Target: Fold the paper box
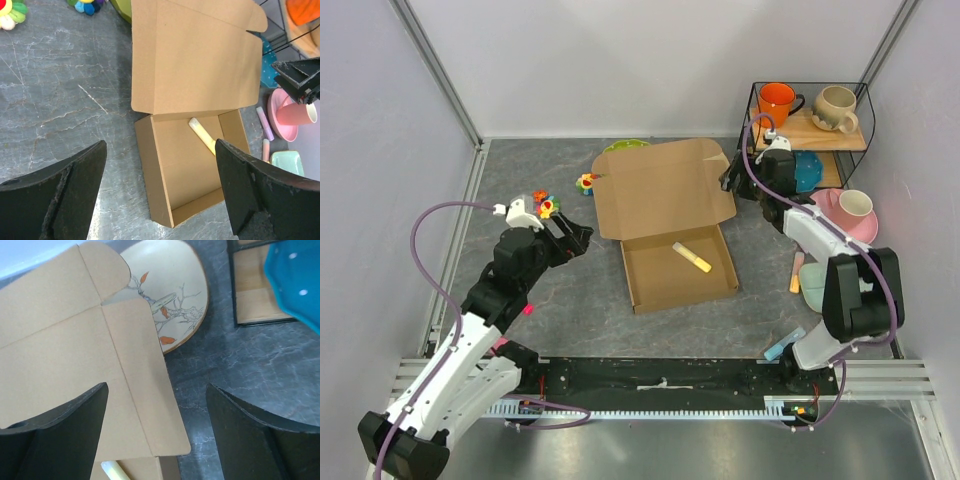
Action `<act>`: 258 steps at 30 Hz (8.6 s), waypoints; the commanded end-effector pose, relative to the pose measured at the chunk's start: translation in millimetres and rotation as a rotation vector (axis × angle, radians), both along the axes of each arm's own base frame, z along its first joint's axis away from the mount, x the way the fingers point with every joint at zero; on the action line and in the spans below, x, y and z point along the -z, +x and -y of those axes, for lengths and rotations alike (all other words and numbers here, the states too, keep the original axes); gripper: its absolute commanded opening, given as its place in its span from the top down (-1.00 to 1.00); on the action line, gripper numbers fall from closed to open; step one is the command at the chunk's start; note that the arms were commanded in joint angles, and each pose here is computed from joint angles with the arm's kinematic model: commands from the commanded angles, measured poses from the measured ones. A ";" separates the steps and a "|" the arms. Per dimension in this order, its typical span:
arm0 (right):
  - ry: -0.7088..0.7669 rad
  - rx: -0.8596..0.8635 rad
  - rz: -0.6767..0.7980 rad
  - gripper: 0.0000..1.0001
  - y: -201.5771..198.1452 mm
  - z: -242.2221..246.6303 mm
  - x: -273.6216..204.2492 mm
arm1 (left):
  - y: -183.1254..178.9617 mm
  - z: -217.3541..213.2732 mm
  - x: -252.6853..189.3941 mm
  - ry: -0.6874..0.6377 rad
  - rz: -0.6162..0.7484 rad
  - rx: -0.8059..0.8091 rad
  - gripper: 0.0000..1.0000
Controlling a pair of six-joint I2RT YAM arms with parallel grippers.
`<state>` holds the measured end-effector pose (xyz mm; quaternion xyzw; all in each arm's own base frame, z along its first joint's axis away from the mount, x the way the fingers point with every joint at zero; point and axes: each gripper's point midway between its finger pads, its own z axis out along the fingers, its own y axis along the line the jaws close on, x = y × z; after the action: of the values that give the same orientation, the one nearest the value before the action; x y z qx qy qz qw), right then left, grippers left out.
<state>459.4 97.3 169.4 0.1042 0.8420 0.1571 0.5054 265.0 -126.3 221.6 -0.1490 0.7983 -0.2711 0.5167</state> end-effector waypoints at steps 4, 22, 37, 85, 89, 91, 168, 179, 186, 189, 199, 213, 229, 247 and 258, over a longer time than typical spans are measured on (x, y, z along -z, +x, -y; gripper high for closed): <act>0.080 -0.173 0.080 -0.72 35.0 -20.7 5.7 | 1.5 -0.3 -17.7 0.040 0.059 0.032 -0.94; 0.170 -0.271 0.076 0.08 31.6 -35.2 31.0 | -2.9 -3.6 -11.9 0.062 0.070 0.045 -0.97; 0.115 -0.213 0.138 0.63 -21.5 -42.3 6.5 | 19.7 -1.8 -21.7 0.065 0.061 0.052 -0.99; -0.006 -0.264 0.254 1.00 -91.7 -67.6 -22.8 | 145.1 16.6 60.1 0.183 -0.094 0.409 -0.17; -0.002 -0.278 0.252 1.00 -92.4 -70.6 -22.2 | 144.6 21.3 60.2 0.165 -0.088 0.425 0.05; -0.002 -0.277 0.254 1.00 -92.3 -70.4 -23.2 | 142.9 24.2 59.1 0.150 -0.081 0.437 0.13; 0.014 -0.511 -0.137 -0.77 -166.4 -77.3 -41.4 | 92.7 23.7 5.4 0.418 0.648 0.094 0.97; -0.051 -0.527 -0.237 -0.57 -148.6 -80.4 -2.0 | 90.5 26.0 3.8 0.409 0.663 0.098 0.96; -0.085 -0.549 -0.284 -0.15 -152.8 -86.3 18.3 | 91.1 25.2 4.1 0.413 0.663 0.093 0.97; -0.089 -0.548 -0.295 0.02 -154.8 -85.9 23.0 | 91.5 25.3 4.0 0.414 0.663 0.093 0.97; -0.153 -0.498 -0.257 0.72 -150.9 -78.9 20.0 | 93.1 24.5 -6.3 0.380 0.650 0.074 0.95; -0.414 -0.242 -0.049 1.00 -117.7 -26.7 -20.5 | 70.2 24.7 -52.2 0.339 0.536 0.136 -0.08; -0.427 -0.167 -0.007 1.00 -125.9 -20.3 -10.0 | 31.8 59.2 -0.9 0.362 0.350 0.477 -0.28; -0.447 -0.190 -0.016 1.00 -131.5 -26.6 -4.9 | 57.2 87.1 31.2 0.462 0.055 0.717 -0.45; -0.458 -0.194 -0.022 1.00 -132.1 -28.4 -1.2 | 53.6 82.1 53.4 0.505 -0.013 0.745 -0.05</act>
<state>328.1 128.1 171.3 -0.0889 0.8692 0.0203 0.4860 320.3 -208.0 161.2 0.2529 0.8513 -0.2364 0.3943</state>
